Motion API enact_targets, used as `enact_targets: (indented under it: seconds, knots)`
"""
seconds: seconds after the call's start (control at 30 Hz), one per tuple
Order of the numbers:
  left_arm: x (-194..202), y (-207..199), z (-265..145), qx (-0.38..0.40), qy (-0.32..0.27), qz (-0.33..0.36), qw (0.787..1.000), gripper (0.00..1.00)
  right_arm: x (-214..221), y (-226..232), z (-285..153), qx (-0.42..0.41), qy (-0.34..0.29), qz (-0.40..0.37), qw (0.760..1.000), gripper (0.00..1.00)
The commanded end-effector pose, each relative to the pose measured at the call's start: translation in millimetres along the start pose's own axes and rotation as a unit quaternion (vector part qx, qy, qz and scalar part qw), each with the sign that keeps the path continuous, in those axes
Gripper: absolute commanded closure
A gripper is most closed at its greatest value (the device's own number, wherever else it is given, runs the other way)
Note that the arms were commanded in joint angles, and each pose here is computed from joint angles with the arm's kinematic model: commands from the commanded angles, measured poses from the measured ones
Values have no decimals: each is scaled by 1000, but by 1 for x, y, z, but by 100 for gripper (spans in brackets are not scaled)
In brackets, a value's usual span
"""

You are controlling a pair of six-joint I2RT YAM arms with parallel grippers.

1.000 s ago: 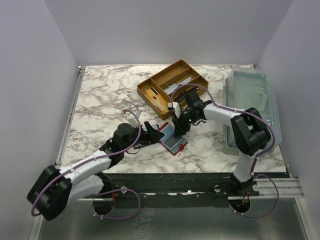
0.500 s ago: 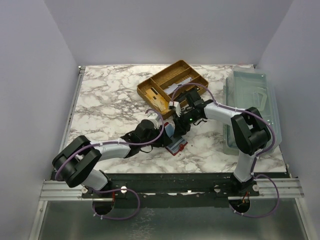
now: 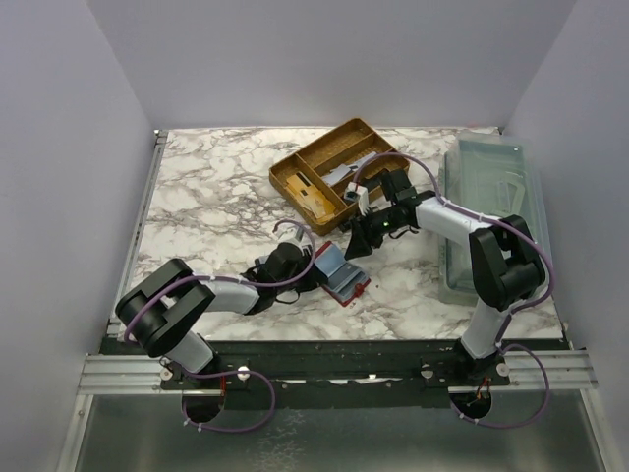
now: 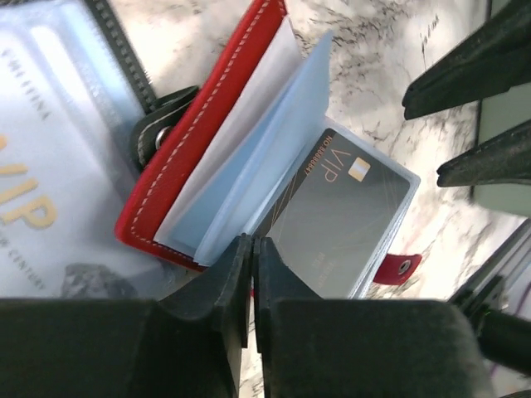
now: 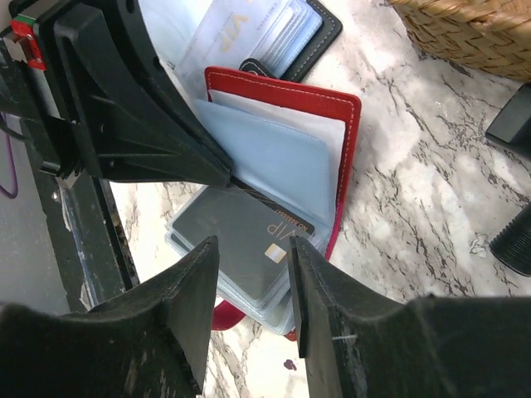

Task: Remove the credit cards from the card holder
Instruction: Remove the credit card from the card holder.

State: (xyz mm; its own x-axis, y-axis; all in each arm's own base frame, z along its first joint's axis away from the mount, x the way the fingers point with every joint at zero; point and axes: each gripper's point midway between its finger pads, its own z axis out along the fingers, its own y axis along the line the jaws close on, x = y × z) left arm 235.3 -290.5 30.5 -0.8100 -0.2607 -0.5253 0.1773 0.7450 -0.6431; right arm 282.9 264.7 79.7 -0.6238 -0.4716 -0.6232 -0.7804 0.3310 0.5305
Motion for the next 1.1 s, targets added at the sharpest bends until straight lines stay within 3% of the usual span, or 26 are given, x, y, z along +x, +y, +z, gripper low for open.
enact_targets:
  seconds: [0.0, 0.17, 0.33, 0.5, 0.77, 1.07]
  knots:
    - [12, 20, -5, -52, -22, -89, 994, 93, -6, -9, -9, 30, -13, 20, 999, 54]
    - [25, 10, -2, -61, -43, -149, 986, 95, -16, 6, -27, -15, -44, 25, 999, 53]
    - [41, 3, 9, -64, -43, -143, 987, 95, 3, 38, -32, -75, -40, 15, 996, 53]
    - [50, -1, 19, -68, -43, -146, 986, 95, 26, 47, -32, -71, -49, 85, 993, 55]
    - [61, 7, 30, -92, -52, -184, 977, 95, 22, 14, -39, 39, -75, 169, 982, 57]
    - [57, 13, 31, -102, -74, -196, 973, 96, 38, -2, -45, 117, -76, 188, 972, 53]
